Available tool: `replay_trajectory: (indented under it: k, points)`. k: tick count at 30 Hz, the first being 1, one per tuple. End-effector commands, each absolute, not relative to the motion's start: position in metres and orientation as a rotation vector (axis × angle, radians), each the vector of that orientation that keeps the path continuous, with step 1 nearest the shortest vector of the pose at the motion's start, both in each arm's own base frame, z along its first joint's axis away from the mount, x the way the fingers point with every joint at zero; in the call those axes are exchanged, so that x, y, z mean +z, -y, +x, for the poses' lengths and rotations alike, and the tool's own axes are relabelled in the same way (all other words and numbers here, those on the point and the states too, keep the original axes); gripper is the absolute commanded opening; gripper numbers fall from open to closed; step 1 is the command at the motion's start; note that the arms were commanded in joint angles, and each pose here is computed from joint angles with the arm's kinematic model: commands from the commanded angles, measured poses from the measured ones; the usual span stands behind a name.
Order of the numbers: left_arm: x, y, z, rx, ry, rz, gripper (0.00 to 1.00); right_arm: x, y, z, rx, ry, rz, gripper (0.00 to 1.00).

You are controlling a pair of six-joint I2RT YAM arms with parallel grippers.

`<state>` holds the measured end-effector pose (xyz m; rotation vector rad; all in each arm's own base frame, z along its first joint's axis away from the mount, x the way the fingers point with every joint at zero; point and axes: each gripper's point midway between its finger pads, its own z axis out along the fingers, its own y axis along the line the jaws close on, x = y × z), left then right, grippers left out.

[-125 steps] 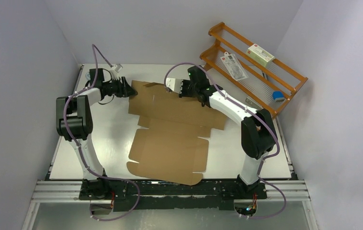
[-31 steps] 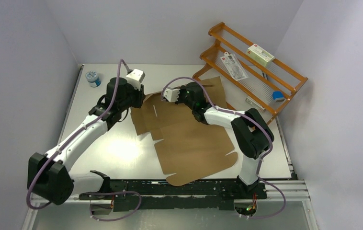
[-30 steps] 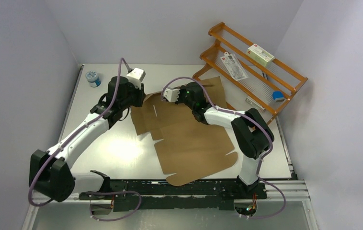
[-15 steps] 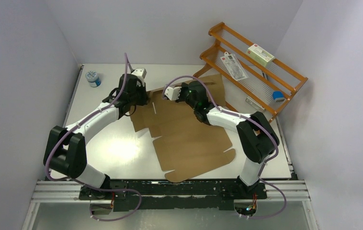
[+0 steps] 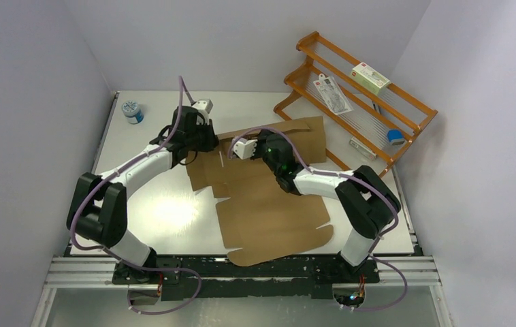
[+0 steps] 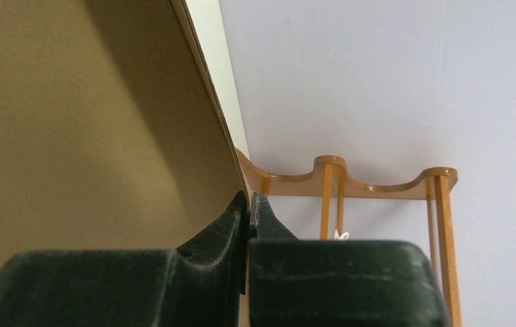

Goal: Fold the paper box

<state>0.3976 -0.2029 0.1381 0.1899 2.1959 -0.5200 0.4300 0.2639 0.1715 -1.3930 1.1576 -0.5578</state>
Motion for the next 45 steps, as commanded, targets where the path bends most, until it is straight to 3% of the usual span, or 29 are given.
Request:
replay_trajectory:
  k: [1, 4, 7, 8, 13, 21, 28, 31, 35, 37, 45]
  points:
    - [0.158, 0.192, 0.392, -0.471, -2.176, 0.19, 0.21, 0.205, -0.266, 0.417, -0.62, -1.063, -1.298, 0.0]
    - [0.169, 0.179, 0.381, -0.414, -2.169, 0.196, 0.29, 0.207, -0.261, 0.409, -0.655, -1.047, -1.278, 0.0]
    - [0.183, 0.165, 0.371, -0.358, -2.133, 0.207, 0.48, 0.21, -0.258, 0.399, -0.673, -1.03, -1.267, 0.0]
    - [0.189, 0.157, 0.371, -0.312, -2.109, 0.197, 0.5, 0.21, -0.257, 0.397, -0.675, -1.028, -1.264, 0.0]
    - [0.204, 0.122, 0.375, -0.239, -2.084, 0.159, 0.5, 0.211, -0.257, 0.389, -0.655, -1.016, -1.269, 0.0]
    - [0.173, 0.112, 0.368, -0.304, -2.194, 0.169, 0.56, 0.209, -0.257, 0.386, -0.667, -1.008, -1.28, 0.0]
    - [0.163, 0.134, 0.361, -0.439, -2.236, 0.315, 0.53, 0.209, -0.26, 0.386, -0.673, -1.009, -1.295, 0.0]
    - [0.153, 0.139, 0.358, -0.473, -2.285, 0.351, 0.45, 0.211, -0.261, 0.385, -0.687, -0.998, -1.296, 0.0]
    - [0.154, 0.148, 0.353, -0.537, -2.295, 0.385, 0.23, 0.214, -0.26, 0.385, -0.705, -0.987, -1.291, 0.0]
    - [0.162, 0.153, 0.349, -0.576, -2.275, 0.395, 0.18, 0.214, -0.26, 0.387, -0.719, -0.985, -1.294, 0.0]
    - [0.178, 0.192, 0.32, -0.632, -2.227, 0.5, 0.13, 0.221, -0.265, 0.389, -0.731, -0.959, -1.251, 0.0]
